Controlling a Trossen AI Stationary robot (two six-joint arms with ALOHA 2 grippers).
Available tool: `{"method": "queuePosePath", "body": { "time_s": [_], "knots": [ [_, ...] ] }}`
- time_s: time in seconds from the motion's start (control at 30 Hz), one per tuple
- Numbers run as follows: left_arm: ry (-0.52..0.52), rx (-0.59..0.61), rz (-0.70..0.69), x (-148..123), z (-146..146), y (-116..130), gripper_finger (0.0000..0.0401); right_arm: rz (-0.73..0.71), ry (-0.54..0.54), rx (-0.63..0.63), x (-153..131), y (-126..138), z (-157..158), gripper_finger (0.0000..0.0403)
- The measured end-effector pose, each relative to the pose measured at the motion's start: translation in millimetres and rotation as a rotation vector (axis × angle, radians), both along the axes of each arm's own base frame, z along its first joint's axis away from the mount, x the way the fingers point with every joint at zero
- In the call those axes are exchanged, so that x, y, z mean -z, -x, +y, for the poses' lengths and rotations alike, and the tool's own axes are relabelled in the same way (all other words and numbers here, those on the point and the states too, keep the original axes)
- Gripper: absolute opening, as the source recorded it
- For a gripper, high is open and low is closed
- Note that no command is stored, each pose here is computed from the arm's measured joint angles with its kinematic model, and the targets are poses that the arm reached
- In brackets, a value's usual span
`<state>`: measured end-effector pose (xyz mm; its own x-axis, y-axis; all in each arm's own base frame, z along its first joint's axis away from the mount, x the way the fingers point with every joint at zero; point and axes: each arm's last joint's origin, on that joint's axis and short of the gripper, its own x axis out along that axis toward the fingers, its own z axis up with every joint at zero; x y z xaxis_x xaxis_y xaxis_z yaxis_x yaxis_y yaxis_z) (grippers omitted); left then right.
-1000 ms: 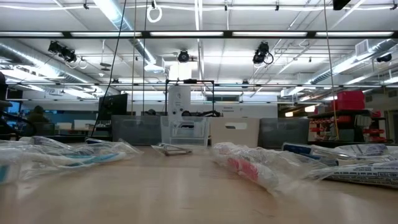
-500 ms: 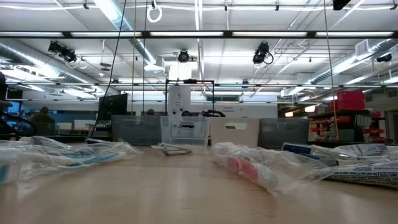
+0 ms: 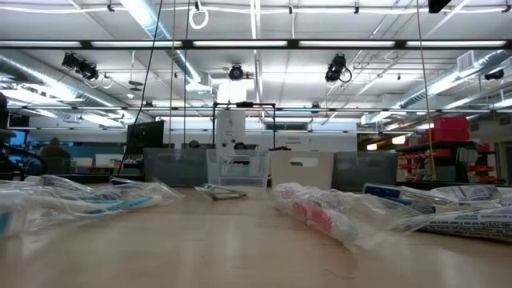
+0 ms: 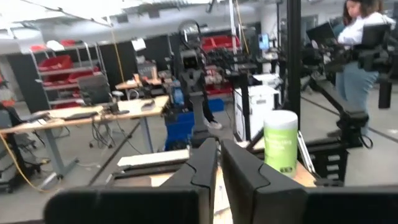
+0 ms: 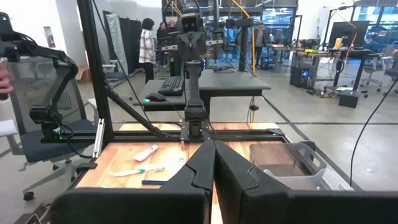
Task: Pick & Place Travel size toiletries
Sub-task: Put the white toothpaste into the left black bin
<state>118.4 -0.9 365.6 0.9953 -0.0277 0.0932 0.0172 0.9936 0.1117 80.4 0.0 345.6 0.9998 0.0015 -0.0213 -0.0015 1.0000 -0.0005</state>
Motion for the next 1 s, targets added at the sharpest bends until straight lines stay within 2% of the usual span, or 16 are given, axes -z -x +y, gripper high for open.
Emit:
{"method": "queuePosePath", "body": {
  "time_s": [0.17,0.4,0.6,1.0],
  "knots": [
    [0.001,0.029,0.071,7.6,-0.9,-18.3,0.0006,0.0,0.0,0.0,0.0,-0.1,0.0,0.0014],
    [0.002,0.037,0.154,18.1,-1.1,-38.8,0.0012,0.0,0.0,0.0,0.1,-0.1,0.0,0.0014],
    [0.003,0.058,0.152,17.8,-1.7,-37.8,0.0006,0.0,0.0,0.0,0.1,0.0,0.0,0.0014],
    [0.003,0.055,0.316,33.6,-1.6,-37.7,0.0004,0.0,0.0,0.0,0.1,-0.1,0.0,0.0013]
  ]
}}
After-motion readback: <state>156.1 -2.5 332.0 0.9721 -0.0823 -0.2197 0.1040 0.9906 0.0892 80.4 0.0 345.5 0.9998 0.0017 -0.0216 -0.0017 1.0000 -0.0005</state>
